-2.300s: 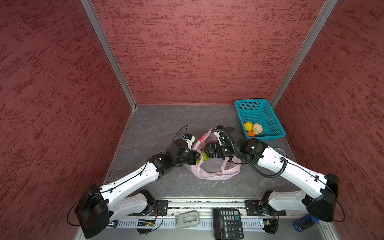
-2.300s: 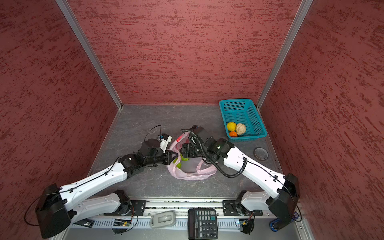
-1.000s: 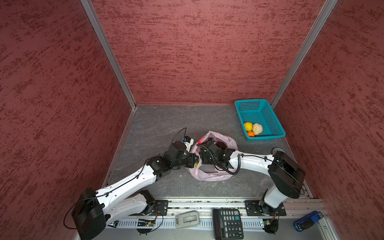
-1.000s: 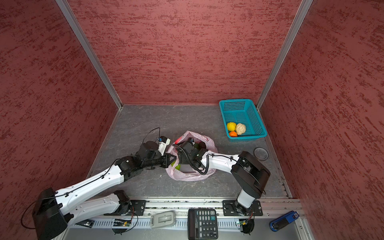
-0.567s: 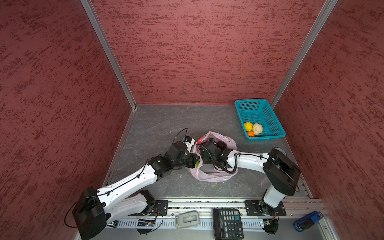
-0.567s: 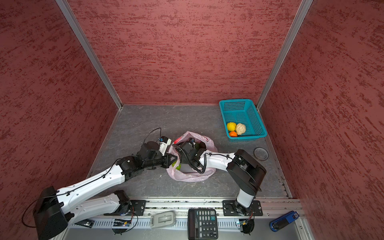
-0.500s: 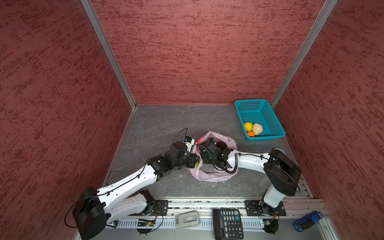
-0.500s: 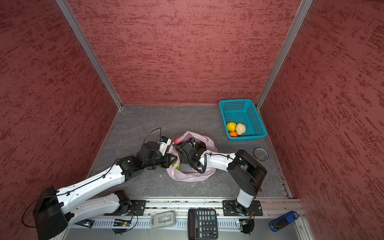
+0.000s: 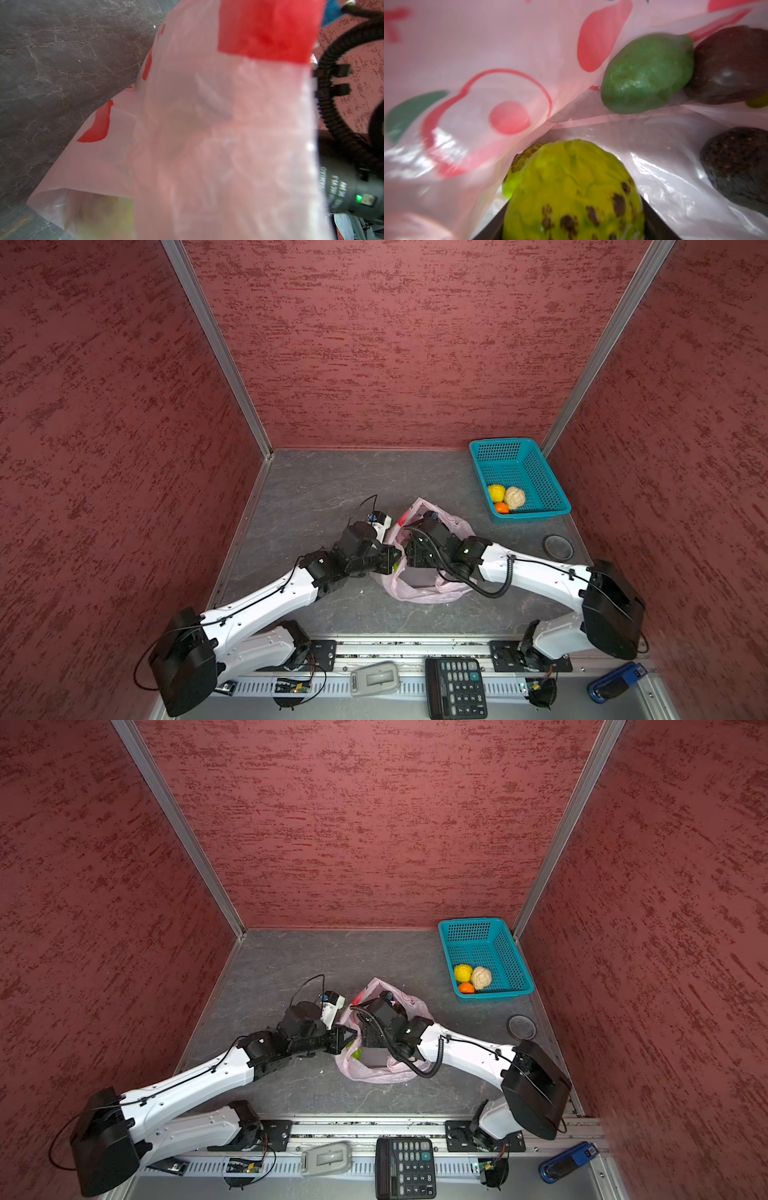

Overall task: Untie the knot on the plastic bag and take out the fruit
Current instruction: 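Lift the green custard apple out and carry it to the teal basket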

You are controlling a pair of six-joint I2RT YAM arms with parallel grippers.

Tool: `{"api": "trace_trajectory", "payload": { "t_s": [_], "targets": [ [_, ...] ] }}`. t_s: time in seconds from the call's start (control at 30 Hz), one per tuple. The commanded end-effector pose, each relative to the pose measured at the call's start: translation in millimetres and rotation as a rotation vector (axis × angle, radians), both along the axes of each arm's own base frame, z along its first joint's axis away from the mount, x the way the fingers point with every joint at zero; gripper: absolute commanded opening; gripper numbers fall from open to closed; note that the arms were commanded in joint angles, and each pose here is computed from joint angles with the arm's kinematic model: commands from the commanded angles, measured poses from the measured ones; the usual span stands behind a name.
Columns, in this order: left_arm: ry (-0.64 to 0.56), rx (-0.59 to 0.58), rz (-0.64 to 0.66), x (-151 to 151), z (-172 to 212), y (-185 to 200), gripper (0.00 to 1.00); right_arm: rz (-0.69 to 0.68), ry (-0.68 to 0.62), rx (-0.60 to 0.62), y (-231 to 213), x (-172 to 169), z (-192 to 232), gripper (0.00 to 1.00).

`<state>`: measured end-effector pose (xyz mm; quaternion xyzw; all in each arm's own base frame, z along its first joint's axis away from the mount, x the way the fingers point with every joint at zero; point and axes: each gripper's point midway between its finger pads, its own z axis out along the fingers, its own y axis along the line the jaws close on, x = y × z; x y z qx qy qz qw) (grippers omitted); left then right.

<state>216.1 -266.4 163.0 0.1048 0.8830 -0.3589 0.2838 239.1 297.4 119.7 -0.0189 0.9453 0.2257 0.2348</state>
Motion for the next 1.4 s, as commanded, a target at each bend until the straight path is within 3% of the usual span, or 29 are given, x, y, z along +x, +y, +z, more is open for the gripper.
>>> {"api": "trace_trajectory", "payload": {
  "t_s": [0.0, 0.4, 0.7, 0.93, 1.17, 1.37],
  "targets": [
    [-0.031, -0.015, -0.004, 6, 5, -3, 0.00, 0.036, -0.025, 0.048, 4, -7, 32, 0.60],
    [-0.030, -0.018, -0.006, 8, 5, -2, 0.00, 0.036, -0.165, 0.101, -10, -5, 122, 0.60],
    [-0.029, -0.020, -0.007, 7, 6, -2, 0.00, -0.049, -0.288, 0.109, -40, 21, 177, 0.61],
    [-0.028, -0.014, -0.008, 6, 7, -1, 0.00, -0.253, -0.341, 0.107, -127, 73, 173, 0.61],
    [-0.031, -0.008, -0.008, 7, 10, -2, 0.00, -0.456, -0.351, -0.005, -232, 132, 142, 0.62],
    [-0.034, -0.007, 0.000, 10, 12, -2, 0.00, -0.613, -0.310, -0.032, -312, 175, 111, 0.61]
  ]
}}
